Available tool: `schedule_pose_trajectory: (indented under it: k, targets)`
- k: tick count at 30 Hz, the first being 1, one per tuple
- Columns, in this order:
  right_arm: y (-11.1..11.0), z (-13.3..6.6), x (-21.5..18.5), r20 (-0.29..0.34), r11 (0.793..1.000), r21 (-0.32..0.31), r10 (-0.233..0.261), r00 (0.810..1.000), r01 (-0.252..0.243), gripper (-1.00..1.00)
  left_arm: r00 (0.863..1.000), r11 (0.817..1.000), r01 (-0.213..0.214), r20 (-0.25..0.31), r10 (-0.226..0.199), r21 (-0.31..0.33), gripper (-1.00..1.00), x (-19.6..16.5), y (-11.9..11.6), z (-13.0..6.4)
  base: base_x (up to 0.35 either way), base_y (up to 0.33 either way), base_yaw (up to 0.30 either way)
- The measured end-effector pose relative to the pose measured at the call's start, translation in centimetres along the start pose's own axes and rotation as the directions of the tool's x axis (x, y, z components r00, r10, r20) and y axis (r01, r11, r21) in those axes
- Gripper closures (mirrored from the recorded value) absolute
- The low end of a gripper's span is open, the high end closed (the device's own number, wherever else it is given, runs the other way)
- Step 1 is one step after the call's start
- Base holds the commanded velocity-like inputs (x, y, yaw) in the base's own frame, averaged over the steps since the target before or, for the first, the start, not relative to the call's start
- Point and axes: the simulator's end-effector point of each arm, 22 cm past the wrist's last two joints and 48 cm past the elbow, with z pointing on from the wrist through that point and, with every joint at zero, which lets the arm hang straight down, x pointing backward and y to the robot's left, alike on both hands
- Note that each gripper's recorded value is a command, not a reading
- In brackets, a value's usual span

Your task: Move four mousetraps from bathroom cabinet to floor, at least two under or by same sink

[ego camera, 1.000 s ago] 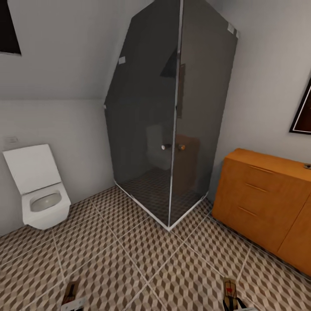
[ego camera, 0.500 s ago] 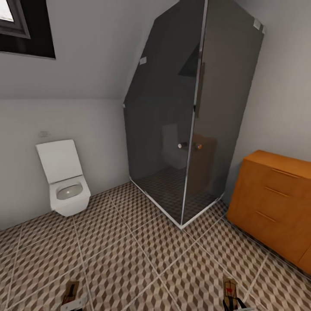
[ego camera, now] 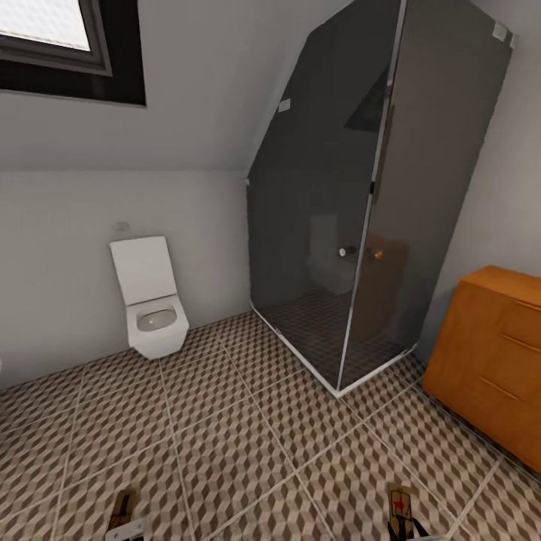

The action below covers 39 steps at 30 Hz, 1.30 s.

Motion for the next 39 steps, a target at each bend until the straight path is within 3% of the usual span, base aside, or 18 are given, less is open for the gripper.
schedule_pose_trajectory:
  k: [22, 39]
  targets:
    - [0.06, -0.05, 0.32, -0.008, 1.0, -0.002, 0.0, 1.0, 0.0, 1.0, 1.0, 1.0, -0.003, -0.009, 0.003, -0.001, 1.0, 0.38, 0.05, 0.03, -0.103, 0.001, 0.253]
    - [0.11, -0.11, 0.57, -0.014, 1.0, -0.003, 0.0, 1.0, 0.0, 1.0, 1.0, 1.0, -0.005, -0.014, 0.005, -0.002, 1.0, 0.65, 0.09, 0.03, -0.013, 0.219, 0.255]
